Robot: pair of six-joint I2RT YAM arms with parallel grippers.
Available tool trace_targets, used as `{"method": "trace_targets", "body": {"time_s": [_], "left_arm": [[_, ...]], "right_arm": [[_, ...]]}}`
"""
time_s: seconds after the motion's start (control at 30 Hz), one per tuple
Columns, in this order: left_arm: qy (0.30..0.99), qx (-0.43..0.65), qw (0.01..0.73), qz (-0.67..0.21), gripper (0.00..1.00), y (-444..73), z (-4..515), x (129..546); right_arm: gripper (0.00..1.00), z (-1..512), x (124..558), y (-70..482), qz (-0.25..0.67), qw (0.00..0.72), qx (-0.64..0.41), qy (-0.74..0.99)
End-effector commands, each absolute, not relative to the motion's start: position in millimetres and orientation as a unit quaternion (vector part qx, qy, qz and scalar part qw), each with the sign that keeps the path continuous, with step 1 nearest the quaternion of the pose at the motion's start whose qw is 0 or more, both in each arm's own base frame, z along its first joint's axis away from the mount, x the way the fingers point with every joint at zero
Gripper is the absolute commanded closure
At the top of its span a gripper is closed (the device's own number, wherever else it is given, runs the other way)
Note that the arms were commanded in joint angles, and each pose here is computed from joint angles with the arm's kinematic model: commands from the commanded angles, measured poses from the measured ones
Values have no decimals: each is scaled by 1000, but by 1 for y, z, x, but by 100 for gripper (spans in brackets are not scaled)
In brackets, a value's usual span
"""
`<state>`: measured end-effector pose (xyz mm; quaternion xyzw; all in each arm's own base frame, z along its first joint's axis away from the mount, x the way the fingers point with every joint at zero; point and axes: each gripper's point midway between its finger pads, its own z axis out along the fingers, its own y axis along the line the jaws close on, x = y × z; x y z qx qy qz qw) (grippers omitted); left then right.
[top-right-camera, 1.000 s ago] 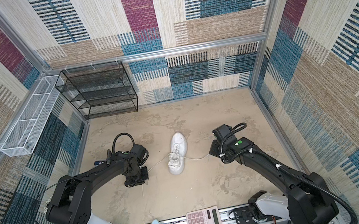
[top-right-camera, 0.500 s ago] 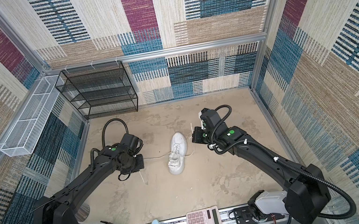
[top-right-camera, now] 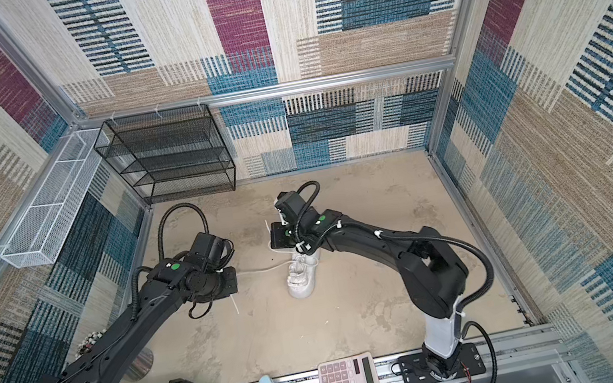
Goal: Tie the shoes
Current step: 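Lift both laces and bring the grippers together above the sneaker's tongue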
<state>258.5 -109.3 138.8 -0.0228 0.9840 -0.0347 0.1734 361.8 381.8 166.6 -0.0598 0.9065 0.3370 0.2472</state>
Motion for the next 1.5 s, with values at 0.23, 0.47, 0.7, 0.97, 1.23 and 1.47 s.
{"method": "trace_targets", "body": {"time_s": [0.23,0.47,0.7,0.97,1.23,1.47], "left_arm": [[983,-10,174,-52,100,-114,143,255],[982,-5,181,-58,100,-116,149,258],[980,4,176,-88,100,-136,160,273],[969,66,191,-142,100,-190,195,332],[951,170,188,-177,100,-285,202,378],[936,235,167,-203,100,-355,187,382]], "right_arm": [[78,130,394,425,327,226,-93,913],[29,155,405,411,328,250,-80,908],[24,198,425,356,321,294,-33,900],[23,208,410,236,292,323,10,900],[23,214,355,185,310,334,-6,890],[27,208,318,190,398,318,-22,860]]}}
